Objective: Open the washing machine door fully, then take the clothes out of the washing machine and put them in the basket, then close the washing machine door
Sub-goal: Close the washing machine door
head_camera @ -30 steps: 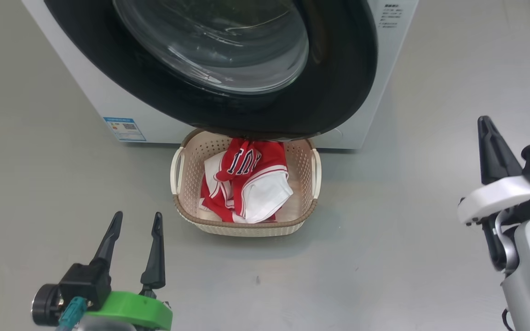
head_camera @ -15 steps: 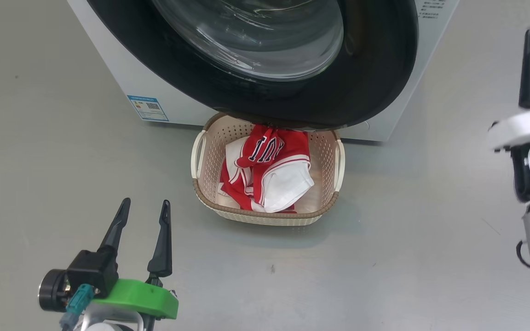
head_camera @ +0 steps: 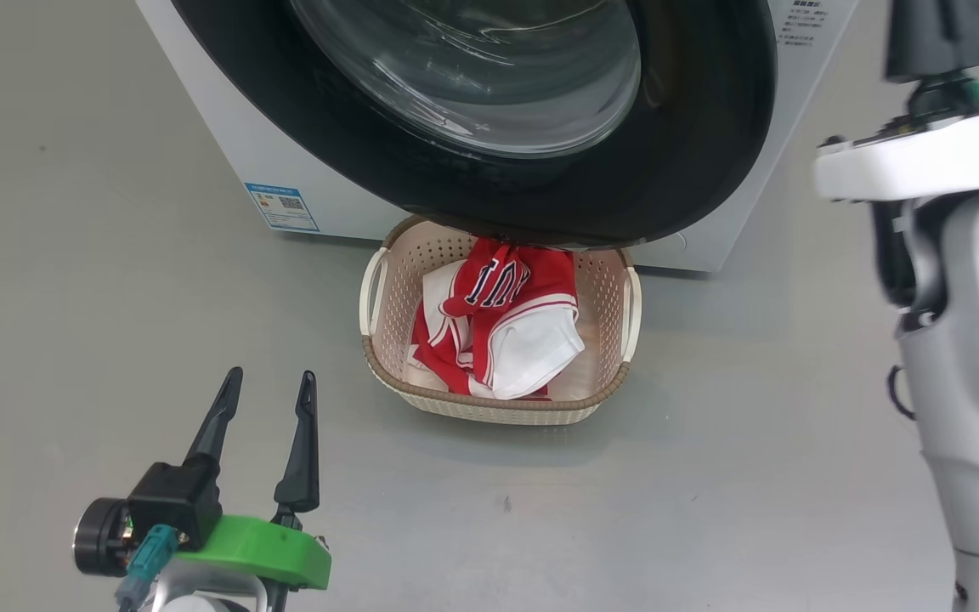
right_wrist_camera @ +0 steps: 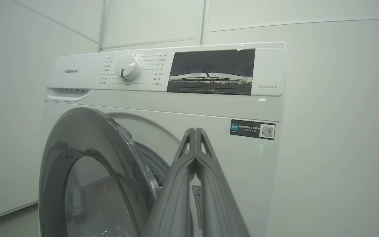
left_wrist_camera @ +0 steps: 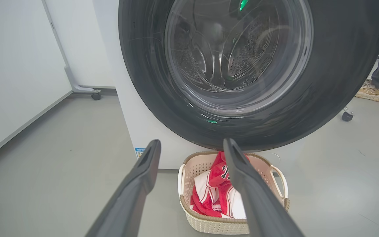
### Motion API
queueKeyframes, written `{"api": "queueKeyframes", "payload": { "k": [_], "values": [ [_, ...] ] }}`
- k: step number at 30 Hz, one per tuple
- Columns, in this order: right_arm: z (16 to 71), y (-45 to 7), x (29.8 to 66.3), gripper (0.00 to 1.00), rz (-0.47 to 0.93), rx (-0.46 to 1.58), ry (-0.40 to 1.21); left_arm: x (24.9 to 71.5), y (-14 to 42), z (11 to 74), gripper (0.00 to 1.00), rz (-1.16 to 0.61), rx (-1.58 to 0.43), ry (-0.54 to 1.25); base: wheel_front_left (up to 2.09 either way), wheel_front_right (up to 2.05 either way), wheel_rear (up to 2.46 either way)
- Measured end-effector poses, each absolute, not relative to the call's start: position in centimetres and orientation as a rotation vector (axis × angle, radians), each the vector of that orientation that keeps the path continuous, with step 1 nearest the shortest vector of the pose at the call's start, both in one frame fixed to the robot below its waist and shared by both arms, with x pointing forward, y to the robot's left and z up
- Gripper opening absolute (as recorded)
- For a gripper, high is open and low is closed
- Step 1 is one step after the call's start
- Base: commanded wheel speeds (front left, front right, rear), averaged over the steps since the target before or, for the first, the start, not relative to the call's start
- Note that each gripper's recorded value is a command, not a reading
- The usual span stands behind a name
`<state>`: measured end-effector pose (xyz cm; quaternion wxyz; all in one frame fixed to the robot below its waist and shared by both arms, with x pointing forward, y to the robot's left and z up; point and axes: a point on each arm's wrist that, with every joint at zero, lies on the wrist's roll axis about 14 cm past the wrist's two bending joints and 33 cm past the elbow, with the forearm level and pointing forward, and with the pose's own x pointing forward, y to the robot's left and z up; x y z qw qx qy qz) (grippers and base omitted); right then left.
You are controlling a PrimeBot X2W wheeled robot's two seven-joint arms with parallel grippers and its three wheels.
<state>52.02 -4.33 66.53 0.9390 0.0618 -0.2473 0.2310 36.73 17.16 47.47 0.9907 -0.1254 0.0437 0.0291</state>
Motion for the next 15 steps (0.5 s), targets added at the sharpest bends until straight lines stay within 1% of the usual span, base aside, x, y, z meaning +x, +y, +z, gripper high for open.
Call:
{"api": "queueKeyframes", "payload": {
  "k": [3, 7, 11, 15],
  "values": [
    [65.8, -1.8, 51.2, 0.0, 0.544, 0.131, -0.473, 36.8, 17.2, 47.6, 1.0, 0.061, -0.251, 0.084, 0.0, 0.0, 0.0],
    [62.6, 0.4, 50.8, 0.0, 0.605, 0.118, -0.359, 36.8, 17.2, 47.7, 1.0, 0.063, -0.253, 0.079, 0.0, 0.0, 0.0],
    [58.9, 1.8, 50.6, 0.0, 0.636, 0.108, -0.233, 36.9, 17.5, 47.6, 1.0, 0.075, -0.253, 0.081, 0.0, 0.0, 0.0],
    [56.2, 2.3, 50.9, 0.0, 0.641, 0.1, -0.143, 37.0, 17.7, 47.4, 1.0, 0.084, -0.253, 0.088, 0.0, 0.0, 0.0]
  ]
}}
